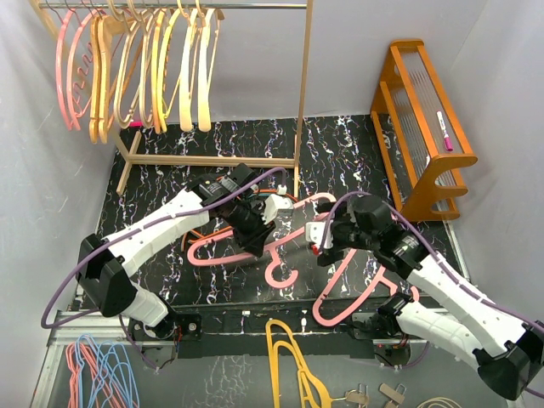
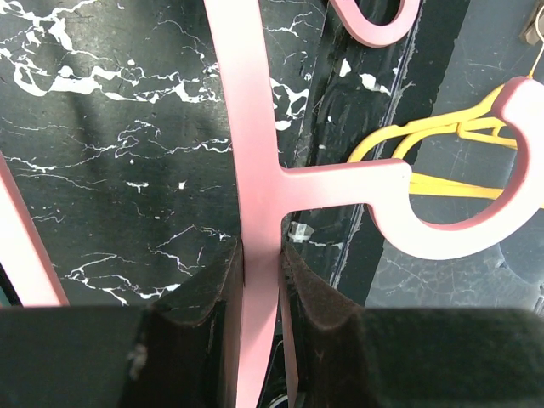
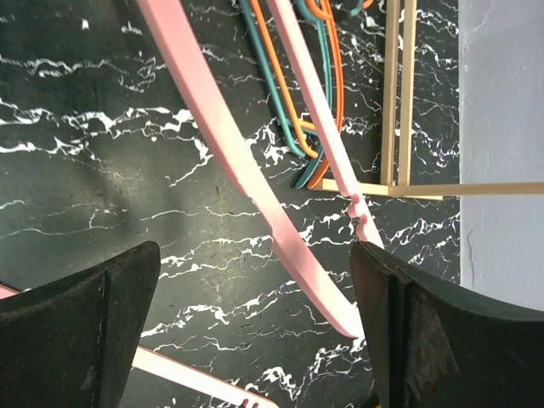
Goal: Organize the hangers
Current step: Pick up the hanger at the center of the board.
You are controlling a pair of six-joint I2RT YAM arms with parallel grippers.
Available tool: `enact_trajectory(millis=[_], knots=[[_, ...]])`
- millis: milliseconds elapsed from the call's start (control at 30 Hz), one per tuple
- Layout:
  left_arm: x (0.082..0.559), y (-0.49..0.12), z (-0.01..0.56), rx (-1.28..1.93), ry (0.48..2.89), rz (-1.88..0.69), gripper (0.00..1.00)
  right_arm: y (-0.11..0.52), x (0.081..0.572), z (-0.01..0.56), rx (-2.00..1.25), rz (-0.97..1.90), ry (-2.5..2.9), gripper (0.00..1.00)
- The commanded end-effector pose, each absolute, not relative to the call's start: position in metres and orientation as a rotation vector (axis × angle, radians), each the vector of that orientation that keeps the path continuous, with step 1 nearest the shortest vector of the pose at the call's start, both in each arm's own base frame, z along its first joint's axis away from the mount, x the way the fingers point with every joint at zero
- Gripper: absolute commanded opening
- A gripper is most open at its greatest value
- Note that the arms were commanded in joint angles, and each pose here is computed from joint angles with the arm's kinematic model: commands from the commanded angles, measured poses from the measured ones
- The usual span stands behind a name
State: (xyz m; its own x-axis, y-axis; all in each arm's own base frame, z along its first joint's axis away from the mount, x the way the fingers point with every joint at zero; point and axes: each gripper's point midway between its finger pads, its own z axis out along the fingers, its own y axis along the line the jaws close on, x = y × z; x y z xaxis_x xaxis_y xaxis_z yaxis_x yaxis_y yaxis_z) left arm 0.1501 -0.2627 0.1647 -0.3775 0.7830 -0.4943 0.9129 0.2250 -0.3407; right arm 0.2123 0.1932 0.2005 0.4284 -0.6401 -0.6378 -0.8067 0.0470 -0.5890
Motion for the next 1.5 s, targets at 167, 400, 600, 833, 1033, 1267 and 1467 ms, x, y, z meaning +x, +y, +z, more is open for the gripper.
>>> enact_trajectory(millis=[167,400,600,833,1033,1267,1467], knots=[[0.142,-0.270,0.187,1.624,2.235,-0.987,0.00,0.226,0.256,0.197,-1.640,-0.066,1.064,0.92],[0.137,-0.262,0.196,1.695,2.191,-0.973,0.46,0.241,0.243,0.201,-1.638,0.061,1.039,0.10],[0.177,-0.247,0.234,1.623,1.838,-0.705,0.66,0.227,0.206,0.172,-1.792,0.257,1.241,0.08],[0.215,-0.208,0.262,1.581,1.529,-0.527,0.71,0.220,0.197,0.177,-1.758,0.278,1.266,0.08],[0.226,-0.159,0.252,1.549,1.413,-0.606,0.70,0.219,0.190,0.184,-1.752,0.305,1.259,0.08],[0.197,-0.161,0.215,1.663,1.295,-0.724,0.71,0.216,0.197,0.195,-1.738,0.256,1.242,0.08],[0.161,-0.149,0.187,1.853,1.299,-0.885,0.70,0.214,0.202,0.192,-1.741,0.236,1.246,0.08]])
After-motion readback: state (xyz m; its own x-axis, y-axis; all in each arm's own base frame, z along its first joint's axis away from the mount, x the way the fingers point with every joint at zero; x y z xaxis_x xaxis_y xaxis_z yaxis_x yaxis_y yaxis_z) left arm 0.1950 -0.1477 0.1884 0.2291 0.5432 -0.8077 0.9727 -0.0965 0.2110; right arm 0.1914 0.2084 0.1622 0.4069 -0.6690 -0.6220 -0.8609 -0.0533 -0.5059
